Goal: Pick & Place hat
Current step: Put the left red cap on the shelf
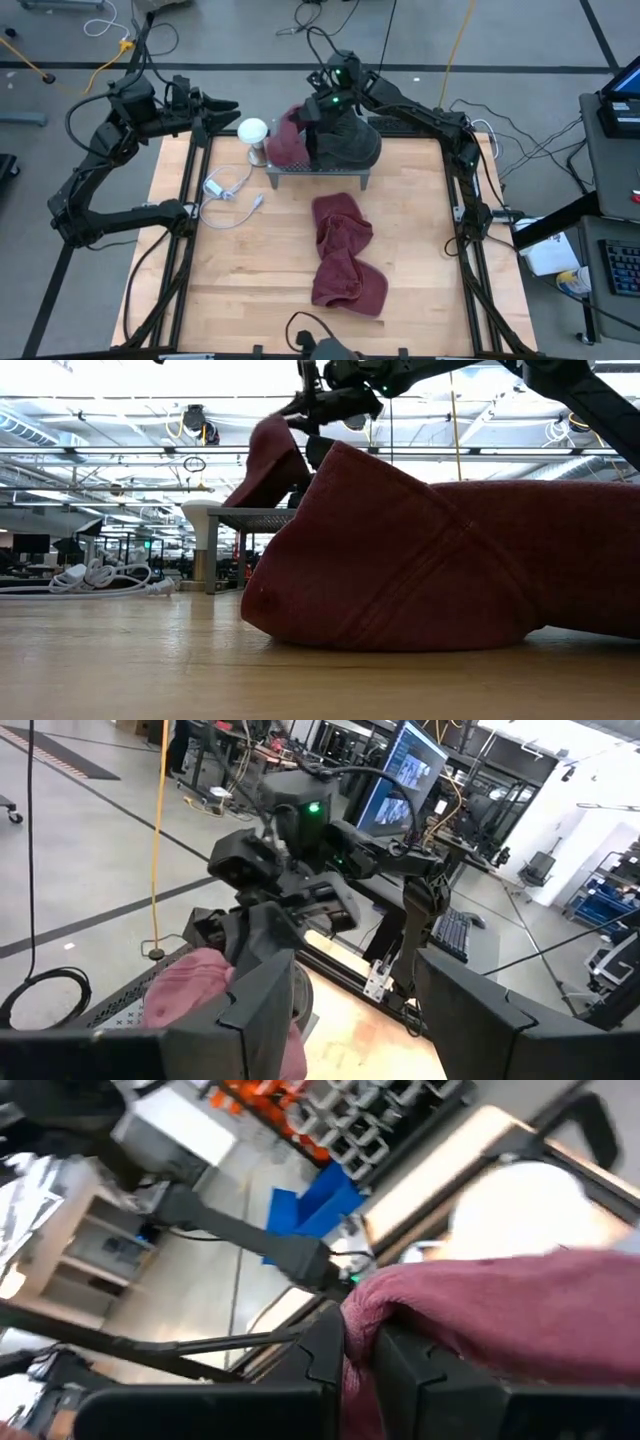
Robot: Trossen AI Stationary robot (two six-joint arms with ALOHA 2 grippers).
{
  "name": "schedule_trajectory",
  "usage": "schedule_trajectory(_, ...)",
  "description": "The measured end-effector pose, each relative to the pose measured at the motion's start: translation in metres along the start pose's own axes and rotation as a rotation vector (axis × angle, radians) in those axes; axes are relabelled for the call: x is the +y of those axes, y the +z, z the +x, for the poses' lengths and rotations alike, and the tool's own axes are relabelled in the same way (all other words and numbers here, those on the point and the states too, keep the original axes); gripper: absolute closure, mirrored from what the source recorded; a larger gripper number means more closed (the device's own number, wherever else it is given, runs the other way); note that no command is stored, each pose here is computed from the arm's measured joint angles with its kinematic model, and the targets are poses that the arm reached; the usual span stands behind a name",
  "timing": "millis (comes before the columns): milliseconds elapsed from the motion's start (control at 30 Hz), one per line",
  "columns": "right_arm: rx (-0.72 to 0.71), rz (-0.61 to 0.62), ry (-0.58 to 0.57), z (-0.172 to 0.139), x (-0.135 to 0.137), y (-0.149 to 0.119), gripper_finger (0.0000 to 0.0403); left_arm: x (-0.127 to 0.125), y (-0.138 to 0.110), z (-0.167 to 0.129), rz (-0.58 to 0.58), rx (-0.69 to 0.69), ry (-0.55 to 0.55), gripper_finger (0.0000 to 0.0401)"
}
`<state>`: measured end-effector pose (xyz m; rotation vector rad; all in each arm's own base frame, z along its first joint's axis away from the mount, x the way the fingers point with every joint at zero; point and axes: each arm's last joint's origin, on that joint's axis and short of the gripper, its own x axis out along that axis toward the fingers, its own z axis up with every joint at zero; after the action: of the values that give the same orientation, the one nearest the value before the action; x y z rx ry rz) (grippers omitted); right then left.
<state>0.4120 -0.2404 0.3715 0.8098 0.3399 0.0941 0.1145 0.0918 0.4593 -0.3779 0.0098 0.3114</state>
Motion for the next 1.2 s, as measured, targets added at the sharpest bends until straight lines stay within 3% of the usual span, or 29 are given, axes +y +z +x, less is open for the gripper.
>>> schedule_trajectory(300,0.030,-0.006,-0.061,-0.003,-0.006,-0.004,0.0382,0.000,0.000,0.000,0.018,-0.005,0.015,0.0190)
schedule_trajectory(567,0.085,0.020,-0.220,-0.007,-0.017,-0.014,0.0382,0.001,0.000,0.001,0.018,-0.003,0.016,0.0190)
schedule_trajectory(867,0.045,-0.030,-0.325,-0.014,-0.006,-0.013,0.0381,0.001,0.000,0.001,0.019,-0.003,0.017,0.0189)
schedule_trajectory(1200,0.025,-0.097,-0.461,-0.014,-0.001,-0.017,0.0325,0.001,0.000,0.001,0.009,-0.003,0.016,0.0190)
